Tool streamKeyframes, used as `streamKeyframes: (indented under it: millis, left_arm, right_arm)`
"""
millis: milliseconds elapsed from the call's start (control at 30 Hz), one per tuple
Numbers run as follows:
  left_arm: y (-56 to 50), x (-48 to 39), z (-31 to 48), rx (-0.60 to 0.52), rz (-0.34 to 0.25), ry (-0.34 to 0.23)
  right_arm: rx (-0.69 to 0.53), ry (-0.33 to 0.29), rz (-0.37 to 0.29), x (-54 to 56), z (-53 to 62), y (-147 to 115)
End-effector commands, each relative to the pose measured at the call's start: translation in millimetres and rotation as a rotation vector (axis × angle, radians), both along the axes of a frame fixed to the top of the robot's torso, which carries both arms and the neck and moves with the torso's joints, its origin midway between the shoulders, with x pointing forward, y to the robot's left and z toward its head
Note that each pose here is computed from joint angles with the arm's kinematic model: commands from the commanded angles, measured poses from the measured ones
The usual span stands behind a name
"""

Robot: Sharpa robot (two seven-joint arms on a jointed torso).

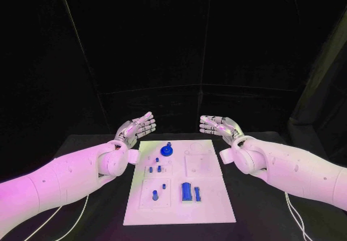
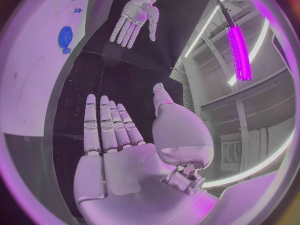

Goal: Assemble the parts on the task board

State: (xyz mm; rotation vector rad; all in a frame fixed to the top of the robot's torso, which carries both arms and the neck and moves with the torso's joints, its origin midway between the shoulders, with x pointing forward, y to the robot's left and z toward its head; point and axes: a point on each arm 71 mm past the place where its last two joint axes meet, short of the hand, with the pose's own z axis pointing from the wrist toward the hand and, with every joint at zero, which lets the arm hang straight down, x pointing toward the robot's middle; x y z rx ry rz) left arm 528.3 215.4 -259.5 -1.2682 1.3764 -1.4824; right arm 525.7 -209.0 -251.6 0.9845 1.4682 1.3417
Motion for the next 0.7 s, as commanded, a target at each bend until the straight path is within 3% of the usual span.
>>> streamKeyframes:
  millis: [33,367,567,700]
  left_arm:
    - [-1.6,-7.4,4.8,0.062,0.081,-0.028]
    - [-18.3,-50.1,25.5,0.133,0.195,-0.066]
    - [-22.4,-64.1,33.8,0.154,0.229,-0.081]
    - [-23.0,-66.6,35.3,0.157,0.235,-0.084]
  right_arm:
    - [0.033,-0.024,-0.114,-8.5,6.9,0]
    - [0.101,-0.008,-0.249,-53.5,23.5,14]
    - [0.109,0.000,-0.275,-63.7,27.4,17]
    - [0.109,0.000,-0.276,-63.9,27.4,17]
